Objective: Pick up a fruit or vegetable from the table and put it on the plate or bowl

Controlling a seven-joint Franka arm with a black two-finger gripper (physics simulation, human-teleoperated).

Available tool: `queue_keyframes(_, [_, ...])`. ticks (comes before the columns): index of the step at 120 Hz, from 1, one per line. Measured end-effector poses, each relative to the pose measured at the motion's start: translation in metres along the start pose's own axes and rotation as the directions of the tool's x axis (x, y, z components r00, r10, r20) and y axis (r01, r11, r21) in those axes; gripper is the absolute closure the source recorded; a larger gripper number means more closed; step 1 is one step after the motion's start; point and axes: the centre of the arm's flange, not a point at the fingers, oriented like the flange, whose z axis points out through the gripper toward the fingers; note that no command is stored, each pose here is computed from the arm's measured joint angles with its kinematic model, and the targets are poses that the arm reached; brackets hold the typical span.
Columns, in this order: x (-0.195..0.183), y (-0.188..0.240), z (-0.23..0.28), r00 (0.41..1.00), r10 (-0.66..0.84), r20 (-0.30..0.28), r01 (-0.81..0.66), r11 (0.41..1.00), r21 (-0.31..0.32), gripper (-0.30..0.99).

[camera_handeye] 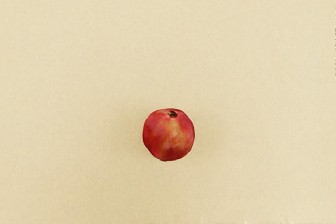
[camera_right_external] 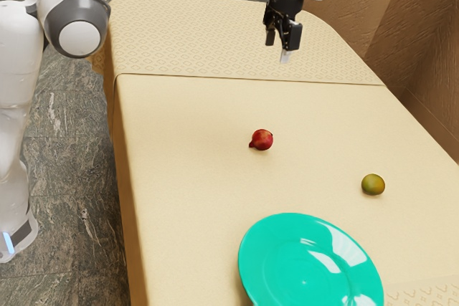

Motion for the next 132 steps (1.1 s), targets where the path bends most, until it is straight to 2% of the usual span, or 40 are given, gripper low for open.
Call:
queue_keyframes(29, [-0.008,0.009,-0.012,0.999,0.032,0.000,-0.032,0.999,-0.002,0.00])
queue_keyframes(40, [-0.010,-0.003,0.013,0.997,0.014,0.074,-0.014,1.000,-0.003,0.00])
queue_keyframes(51, [-0.013,-0.009,0.066,0.986,0.016,0.168,-0.014,1.000,-0.017,0.00])
queue_keyframes(62, [-0.012,-0.002,0.112,0.977,0.045,0.210,-0.041,0.999,-0.026,0.00])
queue_keyframes(73, [-0.009,-0.005,0.130,0.977,0.059,0.204,-0.055,0.998,-0.025,0.00])
queue_keyframes(96, [0.002,-0.021,0.137,0.985,0.072,0.160,-0.073,0.997,0.000,0.00])
queue_keyframes(132, [0.034,-0.008,0.192,0.976,0.135,0.168,-0.132,0.991,-0.033,0.00])
